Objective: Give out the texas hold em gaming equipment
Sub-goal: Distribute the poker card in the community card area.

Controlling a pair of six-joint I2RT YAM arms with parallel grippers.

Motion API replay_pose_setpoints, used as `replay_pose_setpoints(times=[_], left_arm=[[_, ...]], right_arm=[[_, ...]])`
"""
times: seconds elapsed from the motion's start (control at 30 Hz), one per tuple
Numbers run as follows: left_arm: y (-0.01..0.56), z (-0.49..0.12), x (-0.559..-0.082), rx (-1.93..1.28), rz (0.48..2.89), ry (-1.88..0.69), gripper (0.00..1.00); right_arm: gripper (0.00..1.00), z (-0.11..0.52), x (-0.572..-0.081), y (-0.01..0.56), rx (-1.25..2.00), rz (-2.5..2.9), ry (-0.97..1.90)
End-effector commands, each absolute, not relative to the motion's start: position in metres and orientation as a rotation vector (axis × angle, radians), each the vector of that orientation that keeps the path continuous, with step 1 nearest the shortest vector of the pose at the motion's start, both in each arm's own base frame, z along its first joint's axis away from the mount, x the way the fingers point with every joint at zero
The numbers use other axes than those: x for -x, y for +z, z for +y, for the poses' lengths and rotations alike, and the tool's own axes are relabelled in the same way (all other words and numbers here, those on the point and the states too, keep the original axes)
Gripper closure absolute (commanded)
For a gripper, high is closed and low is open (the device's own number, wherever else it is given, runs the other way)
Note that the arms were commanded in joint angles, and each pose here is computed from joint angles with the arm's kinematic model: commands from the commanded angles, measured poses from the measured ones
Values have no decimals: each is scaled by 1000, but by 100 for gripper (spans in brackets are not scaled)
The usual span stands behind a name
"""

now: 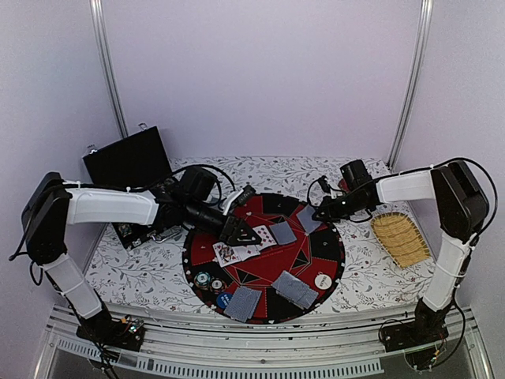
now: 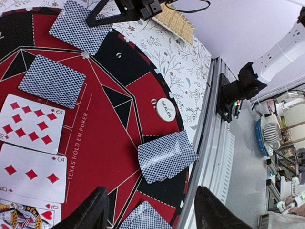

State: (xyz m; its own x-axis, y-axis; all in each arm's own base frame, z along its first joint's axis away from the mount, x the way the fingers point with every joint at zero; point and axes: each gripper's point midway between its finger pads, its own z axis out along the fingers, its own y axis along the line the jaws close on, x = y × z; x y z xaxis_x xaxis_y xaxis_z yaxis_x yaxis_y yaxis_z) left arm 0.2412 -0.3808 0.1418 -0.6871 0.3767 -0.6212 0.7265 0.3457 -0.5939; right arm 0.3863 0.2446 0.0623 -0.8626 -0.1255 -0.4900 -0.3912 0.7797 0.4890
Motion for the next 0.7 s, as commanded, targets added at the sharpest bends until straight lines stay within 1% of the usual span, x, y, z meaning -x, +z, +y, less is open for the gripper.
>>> replay_pose_setpoints(times=[0.0,0.13,0.33,0.4,0.43,0.5,0.53,0.57,0.67], left_arm=[[131,-375,-241,-976,2270,-1238,37],[123,-375,-241,-973,2292,-1236,37],[112,-377,-238,-981,2323,-1228,40],[107,-382,-234,-997,2335,-1229,41],[104,-384,-231,-1004,2344,-1230,41],[98,-392,-224,-1029,2358,-1239,42],[94,-396,-220,-1042,2366,-1240,43],[91,-400,-217,-1058,2371,-1240,43],[75,-411,-204,-1116,2410,-1230,44]], right_arm=[[98,257,-399,55,326,2532,925],[98,262,-407,44,257,2537,972],[98,266,-405,32,265,2577,999],[95,265,-402,27,288,2599,990],[92,264,-400,23,292,2613,982],[83,262,-398,20,301,2627,967],[74,261,-401,24,309,2621,944],[67,260,-405,30,314,2615,917],[55,249,-409,46,326,2611,810]])
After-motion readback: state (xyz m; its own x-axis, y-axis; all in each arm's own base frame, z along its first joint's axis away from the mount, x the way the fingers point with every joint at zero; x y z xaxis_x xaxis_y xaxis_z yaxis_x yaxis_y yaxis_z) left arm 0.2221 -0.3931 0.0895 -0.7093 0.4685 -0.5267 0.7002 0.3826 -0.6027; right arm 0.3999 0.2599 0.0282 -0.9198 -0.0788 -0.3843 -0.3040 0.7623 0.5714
